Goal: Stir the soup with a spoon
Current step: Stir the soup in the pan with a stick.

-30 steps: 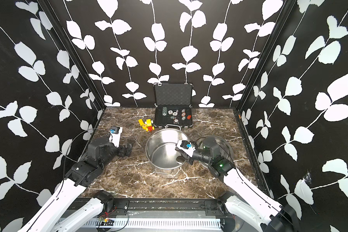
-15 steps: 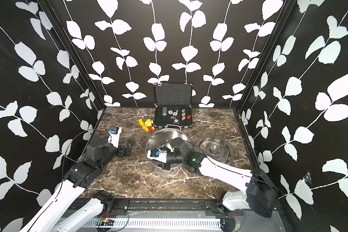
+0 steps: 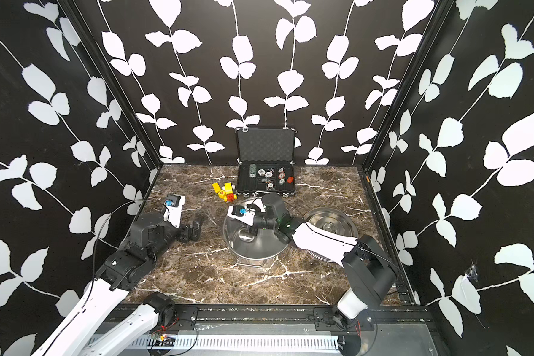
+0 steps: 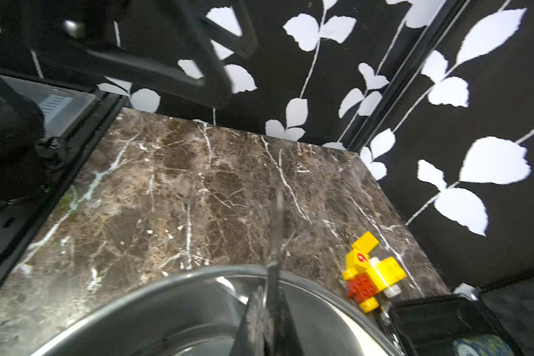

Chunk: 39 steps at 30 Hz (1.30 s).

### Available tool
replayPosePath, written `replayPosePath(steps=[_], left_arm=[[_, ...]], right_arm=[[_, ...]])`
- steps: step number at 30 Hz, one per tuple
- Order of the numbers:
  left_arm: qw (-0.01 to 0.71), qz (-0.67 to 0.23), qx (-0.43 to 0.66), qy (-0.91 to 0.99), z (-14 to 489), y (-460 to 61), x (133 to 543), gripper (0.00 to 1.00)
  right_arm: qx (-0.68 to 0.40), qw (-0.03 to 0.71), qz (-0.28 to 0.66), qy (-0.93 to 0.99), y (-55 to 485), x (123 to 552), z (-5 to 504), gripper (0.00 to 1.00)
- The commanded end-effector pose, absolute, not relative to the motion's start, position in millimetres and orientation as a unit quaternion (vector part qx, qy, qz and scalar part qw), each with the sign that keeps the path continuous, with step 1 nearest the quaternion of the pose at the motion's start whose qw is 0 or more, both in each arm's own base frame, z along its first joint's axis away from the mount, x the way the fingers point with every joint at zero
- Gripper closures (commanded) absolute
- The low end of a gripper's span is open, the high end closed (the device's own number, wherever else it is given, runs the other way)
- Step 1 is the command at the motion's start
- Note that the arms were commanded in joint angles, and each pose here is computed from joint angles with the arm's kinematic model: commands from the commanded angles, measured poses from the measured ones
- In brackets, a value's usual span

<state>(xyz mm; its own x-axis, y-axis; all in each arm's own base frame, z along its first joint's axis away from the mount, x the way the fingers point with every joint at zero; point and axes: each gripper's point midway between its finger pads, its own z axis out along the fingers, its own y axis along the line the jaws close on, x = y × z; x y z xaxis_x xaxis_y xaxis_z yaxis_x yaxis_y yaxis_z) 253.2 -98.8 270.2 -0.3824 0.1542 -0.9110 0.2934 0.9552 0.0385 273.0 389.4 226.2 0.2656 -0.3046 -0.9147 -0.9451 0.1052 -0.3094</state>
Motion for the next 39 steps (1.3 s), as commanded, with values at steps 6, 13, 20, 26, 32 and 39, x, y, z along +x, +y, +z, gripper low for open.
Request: replayPosePath(steps=[6,13,20,26,32,39], left_arm=[[0.539,-0.058,0.140,0.829,272.0,-97.3,252.3,0.01],[0.538,-0.063,0.141,0.829,271.2,-102.8,258.2,0.01],[0.533,-0.078,0.141,0.830,270.5,-110.3,262.8,0.01],[0.534,-0.085,0.138,0.830,272.2,-112.0,263.5,0.01],[0.535,-0.085,0.138,0.829,273.4,-112.0,263.3,0.01],[0.537,-0.079,0.141,0.828,272.4,-109.3,260.9,0.01]], right_arm=[[-0.553,0.567,0.279,0.543,332.5,303.4,242.7,1.00],[-0.533,0.551,0.246,0.593,273.9,276.7,234.1,1.00],[-0.529,0.537,0.268,0.600,252.5,231.9,248.8,1.00],[-0.524,0.541,0.301,0.585,256.1,204.8,258.2,1.00],[-0.552,0.540,0.323,0.548,288.5,183.8,265.3,1.00],[-0.591,0.523,0.357,0.500,348.0,171.0,274.8,1.00]])
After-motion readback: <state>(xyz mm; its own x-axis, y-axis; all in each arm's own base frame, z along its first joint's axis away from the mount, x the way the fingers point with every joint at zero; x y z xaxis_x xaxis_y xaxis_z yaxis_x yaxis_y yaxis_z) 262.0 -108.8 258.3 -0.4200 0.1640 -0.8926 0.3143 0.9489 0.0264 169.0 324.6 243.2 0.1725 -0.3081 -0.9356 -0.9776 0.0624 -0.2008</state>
